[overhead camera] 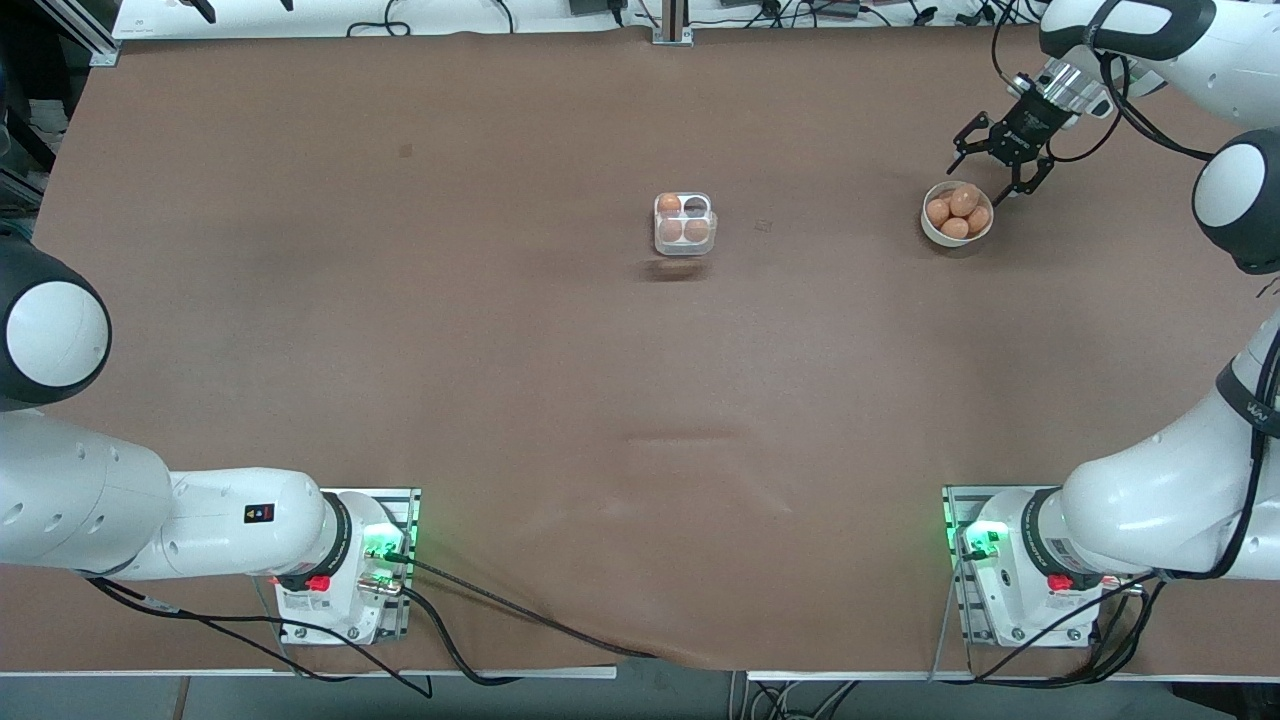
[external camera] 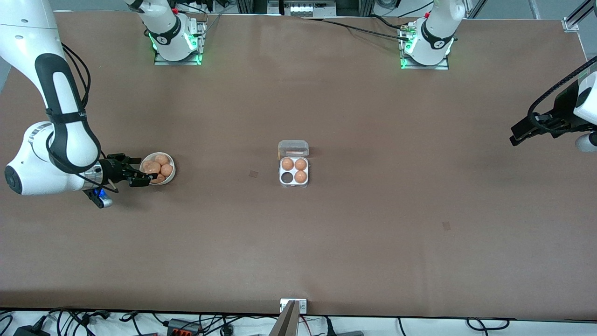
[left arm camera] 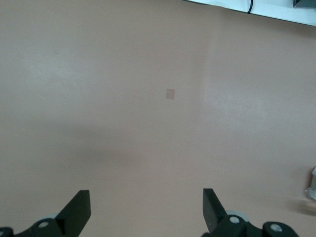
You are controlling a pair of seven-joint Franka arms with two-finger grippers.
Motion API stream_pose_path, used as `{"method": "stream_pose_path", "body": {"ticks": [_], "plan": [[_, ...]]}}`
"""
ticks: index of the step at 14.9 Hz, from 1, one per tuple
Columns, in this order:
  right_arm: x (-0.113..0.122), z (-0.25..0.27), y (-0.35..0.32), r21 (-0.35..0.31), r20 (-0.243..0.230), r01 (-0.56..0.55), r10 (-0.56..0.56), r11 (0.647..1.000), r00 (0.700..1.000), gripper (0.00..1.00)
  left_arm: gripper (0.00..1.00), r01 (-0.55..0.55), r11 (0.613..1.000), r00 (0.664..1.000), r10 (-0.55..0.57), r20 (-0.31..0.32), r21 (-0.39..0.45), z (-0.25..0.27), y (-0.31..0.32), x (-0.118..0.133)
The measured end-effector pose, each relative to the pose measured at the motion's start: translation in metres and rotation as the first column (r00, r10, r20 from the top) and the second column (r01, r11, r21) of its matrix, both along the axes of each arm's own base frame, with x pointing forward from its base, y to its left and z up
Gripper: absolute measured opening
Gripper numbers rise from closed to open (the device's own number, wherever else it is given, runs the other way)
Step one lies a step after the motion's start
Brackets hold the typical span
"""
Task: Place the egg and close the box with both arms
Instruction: 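Lower the right gripper and grasp one brown egg in the bowl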
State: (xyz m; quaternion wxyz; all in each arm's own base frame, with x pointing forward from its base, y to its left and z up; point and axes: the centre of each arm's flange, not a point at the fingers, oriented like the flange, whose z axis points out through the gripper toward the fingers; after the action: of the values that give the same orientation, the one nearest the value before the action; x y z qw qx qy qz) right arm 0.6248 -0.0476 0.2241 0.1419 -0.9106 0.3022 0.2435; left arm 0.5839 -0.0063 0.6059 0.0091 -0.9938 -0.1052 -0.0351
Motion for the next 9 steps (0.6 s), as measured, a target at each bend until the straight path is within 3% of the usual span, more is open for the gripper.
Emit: {"method": "stream_pose_path", "body": {"ticks": [3,9], "plan": [[0.001,-0.007,-0.001,0.002,-0.007,0.003,-0.003,1.000,1.000,0.97,1.00,0.000,1.000,1.000,0.000,0.000,0.000,0.000,0.000,0.000],[0.001,-0.016,-0.004,0.011,-0.018,0.016,-0.016,1.000,1.000,0.81,1.00,0.000,1.000,1.000,0.000,0.000,0.000,0.000,0.000,0.000]]}}
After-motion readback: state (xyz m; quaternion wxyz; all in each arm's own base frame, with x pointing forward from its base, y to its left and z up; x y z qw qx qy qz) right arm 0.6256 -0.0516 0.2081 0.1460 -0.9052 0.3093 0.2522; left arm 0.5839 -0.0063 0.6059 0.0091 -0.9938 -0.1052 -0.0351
